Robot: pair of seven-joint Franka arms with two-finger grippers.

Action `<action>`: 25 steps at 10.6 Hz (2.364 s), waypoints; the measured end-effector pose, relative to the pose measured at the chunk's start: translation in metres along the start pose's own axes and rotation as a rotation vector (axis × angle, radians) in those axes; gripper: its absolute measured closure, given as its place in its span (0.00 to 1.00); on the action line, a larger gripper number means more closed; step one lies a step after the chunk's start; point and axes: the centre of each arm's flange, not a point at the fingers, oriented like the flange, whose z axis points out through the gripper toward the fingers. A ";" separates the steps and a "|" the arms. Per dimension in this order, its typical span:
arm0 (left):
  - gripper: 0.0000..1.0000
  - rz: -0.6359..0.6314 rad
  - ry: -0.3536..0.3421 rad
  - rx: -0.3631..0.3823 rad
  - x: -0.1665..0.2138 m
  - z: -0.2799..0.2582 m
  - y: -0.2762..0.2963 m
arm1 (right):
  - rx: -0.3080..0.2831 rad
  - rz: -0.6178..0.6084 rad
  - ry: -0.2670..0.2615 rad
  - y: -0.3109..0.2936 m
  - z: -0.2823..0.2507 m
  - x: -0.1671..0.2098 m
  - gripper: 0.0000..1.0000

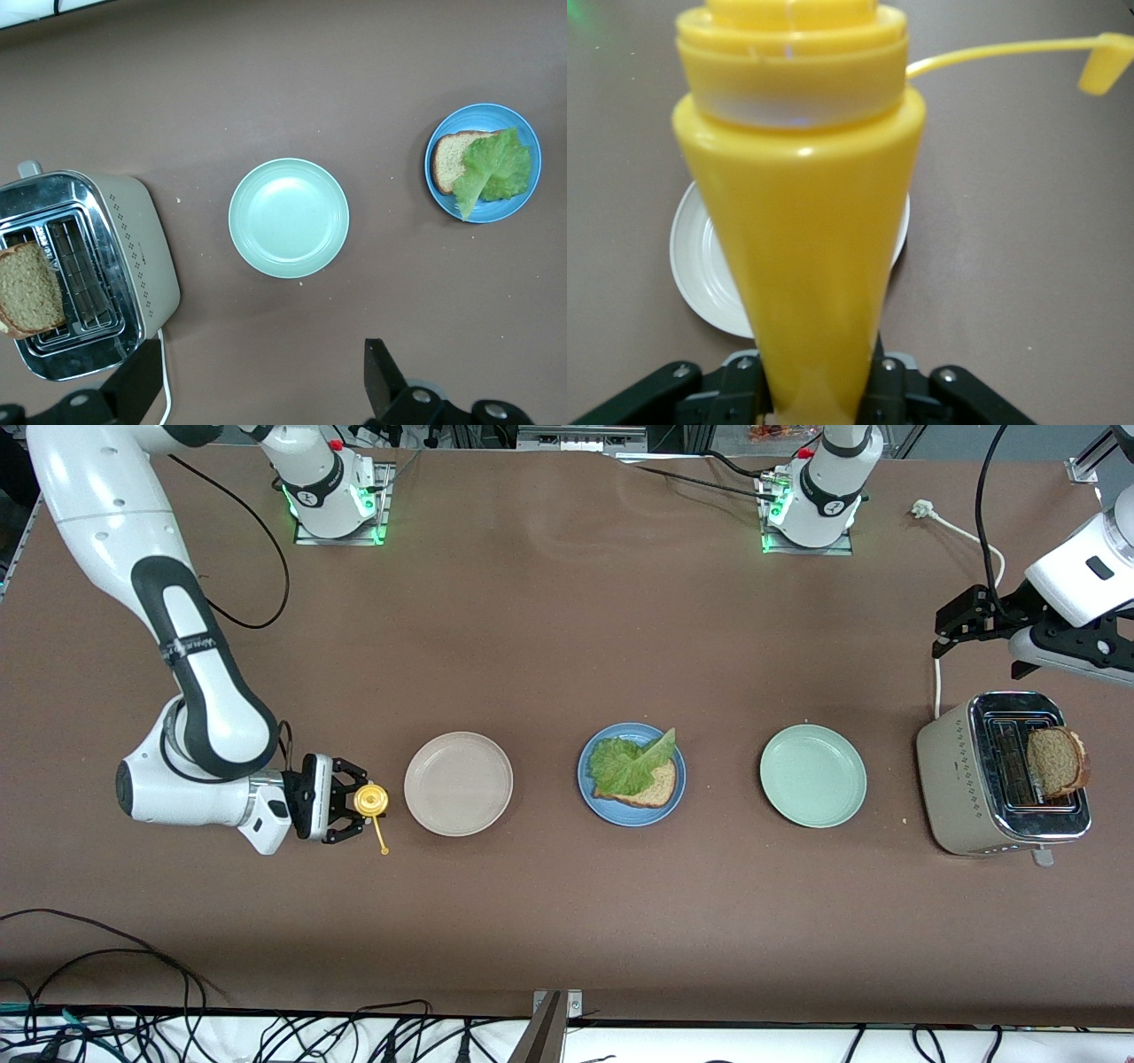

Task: Make sandwich in blue plate with both arms
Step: 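Lift the mustard bottle with the right gripper toward the blue plate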

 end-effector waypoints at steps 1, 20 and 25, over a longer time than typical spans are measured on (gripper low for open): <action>0.00 0.000 0.000 0.000 0.000 0.000 0.000 | -0.006 0.027 -0.045 -0.003 -0.007 0.016 0.72; 0.00 0.000 -0.001 0.000 0.000 0.000 0.000 | -0.278 0.189 -0.980 -0.160 0.140 0.311 0.72; 0.00 -0.001 -0.001 0.000 0.000 0.000 0.000 | -0.408 0.092 -1.196 -0.202 0.236 0.333 0.72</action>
